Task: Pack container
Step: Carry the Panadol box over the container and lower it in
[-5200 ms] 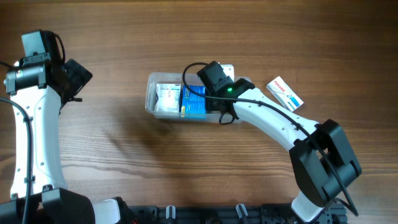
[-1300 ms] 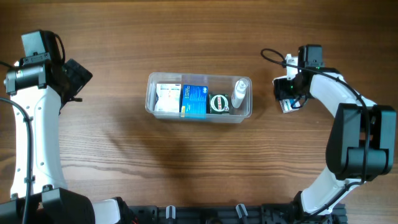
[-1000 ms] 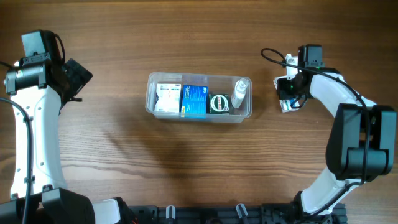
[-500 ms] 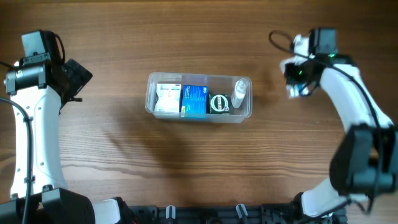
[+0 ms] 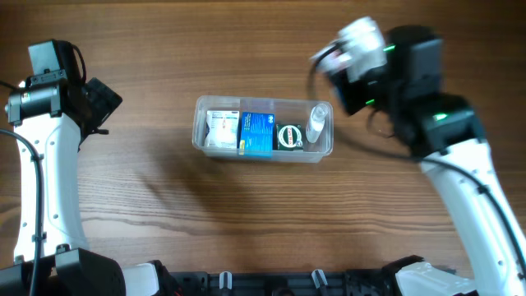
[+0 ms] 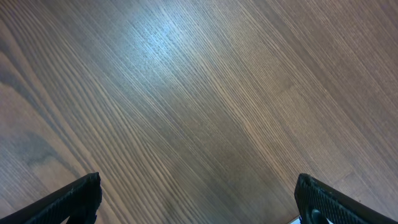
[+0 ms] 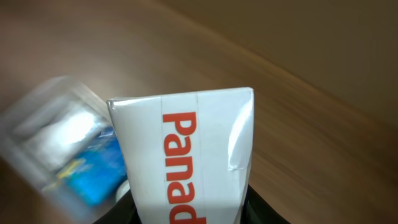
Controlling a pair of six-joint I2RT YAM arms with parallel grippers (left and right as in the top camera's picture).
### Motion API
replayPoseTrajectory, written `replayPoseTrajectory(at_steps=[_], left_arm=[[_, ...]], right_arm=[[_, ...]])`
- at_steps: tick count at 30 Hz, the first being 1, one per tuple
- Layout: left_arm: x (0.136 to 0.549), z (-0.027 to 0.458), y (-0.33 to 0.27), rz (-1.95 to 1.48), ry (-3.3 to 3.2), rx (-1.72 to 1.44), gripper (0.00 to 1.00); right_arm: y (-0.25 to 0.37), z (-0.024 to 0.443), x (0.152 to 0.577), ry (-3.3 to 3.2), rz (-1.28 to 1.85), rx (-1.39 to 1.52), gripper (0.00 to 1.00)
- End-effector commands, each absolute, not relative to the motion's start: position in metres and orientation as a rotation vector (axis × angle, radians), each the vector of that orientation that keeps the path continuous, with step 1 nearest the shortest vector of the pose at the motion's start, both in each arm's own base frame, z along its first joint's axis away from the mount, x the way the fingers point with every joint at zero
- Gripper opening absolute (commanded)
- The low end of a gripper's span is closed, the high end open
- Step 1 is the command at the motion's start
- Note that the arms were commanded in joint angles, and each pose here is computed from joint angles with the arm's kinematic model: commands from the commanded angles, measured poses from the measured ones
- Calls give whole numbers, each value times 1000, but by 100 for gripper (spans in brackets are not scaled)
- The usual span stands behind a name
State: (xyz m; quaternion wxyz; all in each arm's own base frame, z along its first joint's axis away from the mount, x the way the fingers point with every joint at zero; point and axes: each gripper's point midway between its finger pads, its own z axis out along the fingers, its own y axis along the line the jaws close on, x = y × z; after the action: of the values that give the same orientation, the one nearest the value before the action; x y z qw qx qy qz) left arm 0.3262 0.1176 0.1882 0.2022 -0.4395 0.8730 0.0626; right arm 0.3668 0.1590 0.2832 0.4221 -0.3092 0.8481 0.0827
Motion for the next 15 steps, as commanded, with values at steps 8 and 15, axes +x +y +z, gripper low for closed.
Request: replayPoseTrajectory(at_steps=[8,15], left_arm=[[327,197,119,165,2412,-1224,100],[327,197,119,165,2412,-1224,100]], right_arm=[[275,185,322,2108,172,-1409,31],[267,108,339,2234,-38,-1534,31]])
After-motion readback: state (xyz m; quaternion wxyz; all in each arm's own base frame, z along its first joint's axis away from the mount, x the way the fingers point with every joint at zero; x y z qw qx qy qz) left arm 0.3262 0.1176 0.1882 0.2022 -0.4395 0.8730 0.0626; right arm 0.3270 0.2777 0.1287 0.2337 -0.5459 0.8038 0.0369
